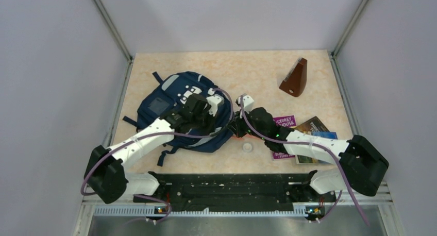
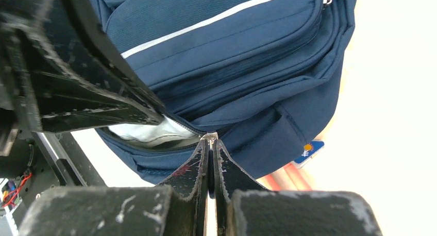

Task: Pack the student bag
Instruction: Unzip the student bag at the center of the board.

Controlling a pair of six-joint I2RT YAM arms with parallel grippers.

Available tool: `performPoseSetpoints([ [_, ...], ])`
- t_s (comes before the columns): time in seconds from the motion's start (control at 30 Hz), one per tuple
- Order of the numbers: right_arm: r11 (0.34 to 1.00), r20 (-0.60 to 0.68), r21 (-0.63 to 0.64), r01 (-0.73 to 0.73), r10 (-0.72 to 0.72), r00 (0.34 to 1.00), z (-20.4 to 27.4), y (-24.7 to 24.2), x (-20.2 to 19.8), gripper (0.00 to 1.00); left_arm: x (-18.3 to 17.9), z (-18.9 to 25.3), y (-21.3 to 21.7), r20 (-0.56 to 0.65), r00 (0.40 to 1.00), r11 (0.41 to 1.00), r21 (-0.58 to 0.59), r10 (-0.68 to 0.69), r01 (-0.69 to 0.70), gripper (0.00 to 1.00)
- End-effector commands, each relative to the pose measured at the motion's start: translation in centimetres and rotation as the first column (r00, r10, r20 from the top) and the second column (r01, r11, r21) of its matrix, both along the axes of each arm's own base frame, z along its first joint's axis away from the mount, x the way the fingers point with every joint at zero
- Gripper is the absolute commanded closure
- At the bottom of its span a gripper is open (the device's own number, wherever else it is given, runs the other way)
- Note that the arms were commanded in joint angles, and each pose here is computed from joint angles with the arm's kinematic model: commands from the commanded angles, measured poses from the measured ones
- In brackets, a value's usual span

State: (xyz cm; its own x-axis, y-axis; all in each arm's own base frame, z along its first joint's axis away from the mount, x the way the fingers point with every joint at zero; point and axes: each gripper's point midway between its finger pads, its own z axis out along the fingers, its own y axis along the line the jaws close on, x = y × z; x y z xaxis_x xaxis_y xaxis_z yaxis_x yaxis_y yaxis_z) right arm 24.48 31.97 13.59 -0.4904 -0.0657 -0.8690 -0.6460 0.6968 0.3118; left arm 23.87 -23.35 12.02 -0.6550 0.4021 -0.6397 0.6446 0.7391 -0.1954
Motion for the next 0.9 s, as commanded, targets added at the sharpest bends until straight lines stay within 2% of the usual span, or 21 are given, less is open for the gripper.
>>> performPoseSetpoints([
  [0.0,0.997,0.069,0.012,0.082,-0.083,0.994,1.5,-0.7,1.7,1.0,1.9,3.3,2.7,0.148,0.982,0.992,0.039,0.116,-0.123,1.0],
  [0.13,0.993,0.077,-0.008,0.115,-0.114,0.99,0.9,-1.1,2.3,1.0,2.3,4.8,4.4,0.223,0.958,0.98,0.049,0.179,-0.194,1.0],
  [0.47,0.977,0.09,-0.022,0.211,-0.208,0.974,0.4,-1.4,4.2,1.0,2.8,9.6,8.9,0.403,0.844,0.923,-0.002,0.354,-0.385,1.0],
  [0.67,0.972,0.076,-0.011,0.236,-0.235,0.969,0.4,-0.8,5.0,1.0,2.7,14.1,12.8,0.527,0.702,0.852,-0.085,0.479,-0.517,1.0],
  [0.87,0.972,0.072,0.002,0.235,-0.234,0.97,0.6,0.1,5.6,1.0,2.5,19.1,15.1,0.592,0.581,0.797,-0.192,0.559,-0.572,1.0],
])
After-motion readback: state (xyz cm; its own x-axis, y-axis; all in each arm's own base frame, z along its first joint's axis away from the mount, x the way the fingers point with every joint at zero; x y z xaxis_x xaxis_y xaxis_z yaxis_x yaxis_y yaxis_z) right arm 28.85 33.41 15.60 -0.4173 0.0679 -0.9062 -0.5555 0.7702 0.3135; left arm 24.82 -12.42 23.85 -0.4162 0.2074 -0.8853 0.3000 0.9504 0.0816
